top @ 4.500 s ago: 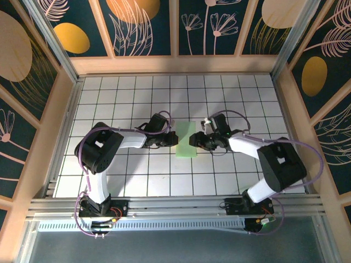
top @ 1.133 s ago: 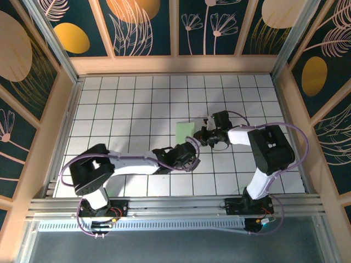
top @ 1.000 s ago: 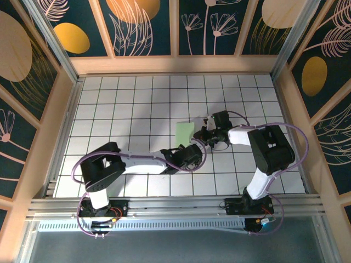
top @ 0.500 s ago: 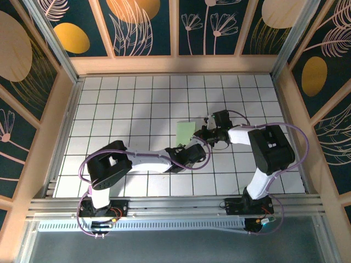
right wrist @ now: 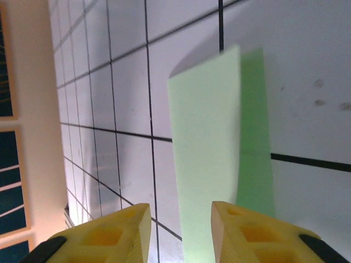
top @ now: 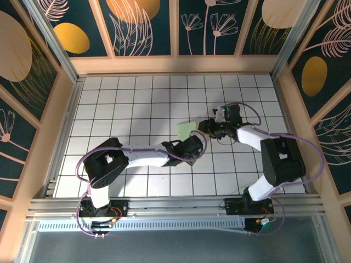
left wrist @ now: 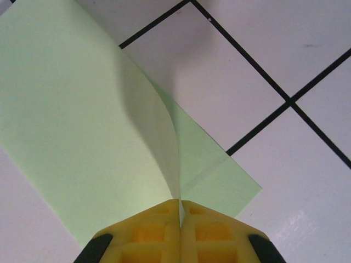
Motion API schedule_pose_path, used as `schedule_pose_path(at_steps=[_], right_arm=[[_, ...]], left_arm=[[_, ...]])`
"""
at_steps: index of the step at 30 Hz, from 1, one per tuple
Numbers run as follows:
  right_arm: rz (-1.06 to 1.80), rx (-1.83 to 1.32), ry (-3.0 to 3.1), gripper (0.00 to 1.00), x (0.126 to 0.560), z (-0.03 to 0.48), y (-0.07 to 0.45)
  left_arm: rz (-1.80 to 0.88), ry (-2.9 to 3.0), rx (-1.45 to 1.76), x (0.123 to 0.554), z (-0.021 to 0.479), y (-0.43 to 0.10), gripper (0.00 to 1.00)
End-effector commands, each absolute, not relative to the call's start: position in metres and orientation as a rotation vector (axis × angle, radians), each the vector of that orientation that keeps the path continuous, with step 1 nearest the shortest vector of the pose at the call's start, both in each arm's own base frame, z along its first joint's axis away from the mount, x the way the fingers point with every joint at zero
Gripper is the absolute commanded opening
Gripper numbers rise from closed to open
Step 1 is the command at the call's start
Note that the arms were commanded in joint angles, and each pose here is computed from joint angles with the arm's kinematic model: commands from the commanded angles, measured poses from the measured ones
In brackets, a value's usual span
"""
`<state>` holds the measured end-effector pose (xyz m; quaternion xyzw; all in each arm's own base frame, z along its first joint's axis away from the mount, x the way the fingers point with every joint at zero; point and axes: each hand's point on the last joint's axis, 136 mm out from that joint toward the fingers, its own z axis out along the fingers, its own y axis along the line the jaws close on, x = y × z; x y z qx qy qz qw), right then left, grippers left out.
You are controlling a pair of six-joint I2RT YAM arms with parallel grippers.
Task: Fold a paper plane with a square sheet of paper (fold left side to right side)
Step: Fold the triangle a second time at the center of the table.
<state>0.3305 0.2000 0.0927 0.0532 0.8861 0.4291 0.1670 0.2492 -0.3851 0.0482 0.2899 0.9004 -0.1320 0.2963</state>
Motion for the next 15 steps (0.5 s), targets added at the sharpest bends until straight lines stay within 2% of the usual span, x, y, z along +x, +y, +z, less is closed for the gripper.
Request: schedule_pose_path(at_steps=[1, 4, 10, 15], right_arm=[[1.142, 0.143, 2.541, 0.35, 0.316, 0.087, 0.180], [1.112, 0.111, 2.567, 0.30, 0.302, 0.081, 0.175], [1.128, 0.058, 2.625, 0.00, 0.271, 0.060, 0.183], [1.134, 0.024, 2.680, 0.00, 0.254, 0.041, 0.199]], left_arm=[[-0.680, 2.473, 0.685, 0.246, 0.064, -0.395, 0.00], [-0.874, 2.532, 0.630, 0.244, 0.061, -0.397, 0.00], [-1.147, 2.573, 0.496, 0.248, 0.059, -0.392, 0.00], [-1.227, 2.586, 0.459, 0.251, 0.056, -0.393, 0.00]])
